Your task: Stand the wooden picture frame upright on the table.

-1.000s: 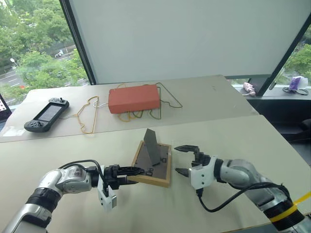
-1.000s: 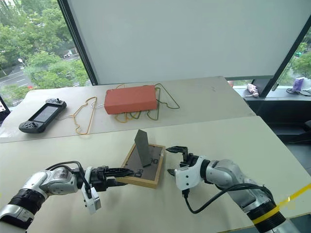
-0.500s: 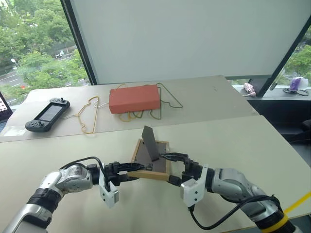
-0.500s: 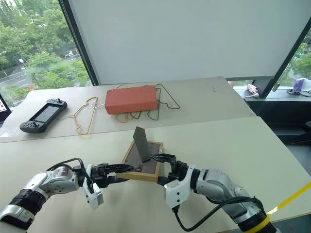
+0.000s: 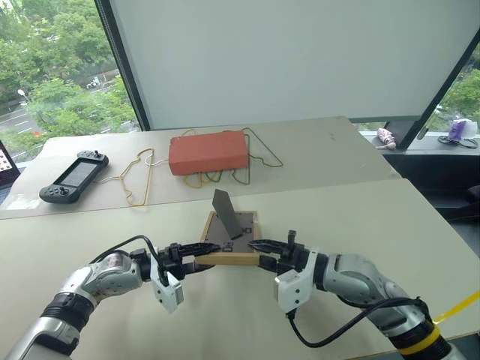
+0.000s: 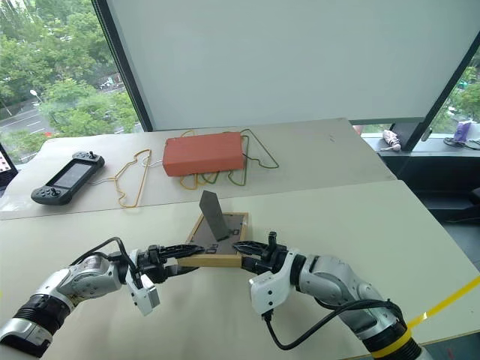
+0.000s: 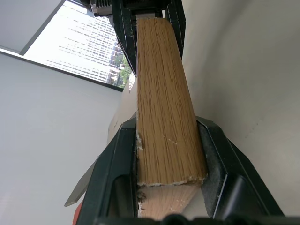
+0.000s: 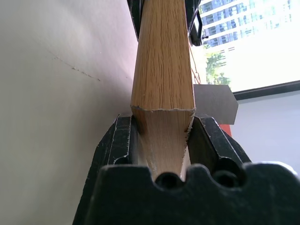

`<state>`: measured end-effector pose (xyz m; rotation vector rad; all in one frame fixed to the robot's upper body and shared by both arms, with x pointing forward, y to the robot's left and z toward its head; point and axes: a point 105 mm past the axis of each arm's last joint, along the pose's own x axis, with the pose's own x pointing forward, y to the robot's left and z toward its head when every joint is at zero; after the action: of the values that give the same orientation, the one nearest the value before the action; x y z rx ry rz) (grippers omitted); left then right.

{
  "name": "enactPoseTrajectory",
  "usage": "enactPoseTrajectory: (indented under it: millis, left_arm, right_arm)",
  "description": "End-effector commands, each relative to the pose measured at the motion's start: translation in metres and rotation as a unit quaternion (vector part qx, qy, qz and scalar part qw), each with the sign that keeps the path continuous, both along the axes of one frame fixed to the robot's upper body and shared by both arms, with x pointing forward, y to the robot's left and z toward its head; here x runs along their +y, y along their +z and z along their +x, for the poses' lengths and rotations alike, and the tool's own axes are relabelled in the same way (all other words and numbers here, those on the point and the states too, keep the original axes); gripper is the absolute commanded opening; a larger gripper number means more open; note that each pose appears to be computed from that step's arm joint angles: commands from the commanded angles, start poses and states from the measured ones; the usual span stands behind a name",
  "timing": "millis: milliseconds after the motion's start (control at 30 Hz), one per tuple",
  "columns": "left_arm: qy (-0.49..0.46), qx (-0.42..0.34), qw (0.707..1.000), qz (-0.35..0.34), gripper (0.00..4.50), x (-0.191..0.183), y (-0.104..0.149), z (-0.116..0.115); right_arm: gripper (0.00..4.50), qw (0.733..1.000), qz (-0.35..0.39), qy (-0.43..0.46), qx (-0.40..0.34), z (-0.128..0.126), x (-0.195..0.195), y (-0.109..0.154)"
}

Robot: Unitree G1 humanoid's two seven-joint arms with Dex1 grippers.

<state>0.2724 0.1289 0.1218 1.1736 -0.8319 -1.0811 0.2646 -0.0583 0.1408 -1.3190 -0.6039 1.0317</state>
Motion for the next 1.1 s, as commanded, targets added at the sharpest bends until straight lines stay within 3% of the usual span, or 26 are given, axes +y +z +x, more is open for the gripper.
enactPoseTrajectory:
  millis: [33, 133, 167, 267, 400, 467, 567, 600, 667, 767, 933, 1100]
  left_arm:
    - [0.002, -0.01, 1.0, -0.03, 2.42, -0.006, 0.019, 0.003]
    - [0.022, 0.014, 0.998, -0.049, 3.6, -0.002, 0.026, 0.003]
    - [0.032, 0.019, 0.996, -0.083, 3.8, 0.002, 0.037, 0.001]
    - [0.065, 0.032, 0.988, -0.14, 3.8, 0.018, 0.056, -0.006]
    - [0.097, 0.054, 0.979, -0.17, 3.8, 0.024, 0.06, -0.014]
    - [0.107, 0.077, 0.976, -0.175, 3.8, 0.021, 0.053, -0.019]
    - [0.103, 0.113, 0.975, -0.164, 3.8, 0.011, 0.033, -0.033]
    - [0.102, 0.116, 0.974, -0.163, 3.8, 0.009, 0.031, -0.035]
    - [0.106, 0.116, 0.973, -0.167, 3.8, 0.007, 0.032, -0.034]
    - [0.108, 0.112, 0.973, -0.172, 3.8, 0.007, 0.034, -0.035]
    - [0.113, 0.114, 0.973, -0.166, 3.8, 0.014, 0.03, -0.041]
    - [0.113, 0.11, 0.974, -0.163, 3.8, 0.017, 0.026, -0.043]
  right_arm:
    - [1.23, 0.999, 0.043, -0.002, -0.017, 0.0, -0.003, 0.028]
    - [1.23, 0.998, 0.056, -0.017, -0.013, 0.003, -0.009, 0.036]
    - [1.23, 0.997, 0.075, -0.027, -0.004, 0.006, -0.013, 0.046]
    - [1.23, 0.991, 0.11, -0.05, 0.058, 0.017, -0.028, 0.071]
    - [1.23, 0.973, 0.138, -0.062, 0.172, 0.025, -0.048, 0.093]
    - [1.23, 0.946, 0.179, -0.047, 0.268, 0.025, -0.053, 0.109]
    - [1.23, 0.882, 0.217, -0.012, 0.417, 0.028, -0.053, 0.126]
    - [1.23, 0.86, 0.223, -0.014, 0.459, 0.033, -0.053, 0.126]
    - [1.23, 0.787, 0.249, -0.028, 0.564, 0.048, -0.053, 0.121]
    - [1.23, 0.744, 0.258, -0.046, 0.614, 0.066, -0.052, 0.106]
    - [1.23, 0.695, 0.253, -0.068, 0.67, 0.083, -0.052, 0.076]
    - [1.23, 0.692, 0.229, -0.078, 0.68, 0.088, -0.052, 0.057]
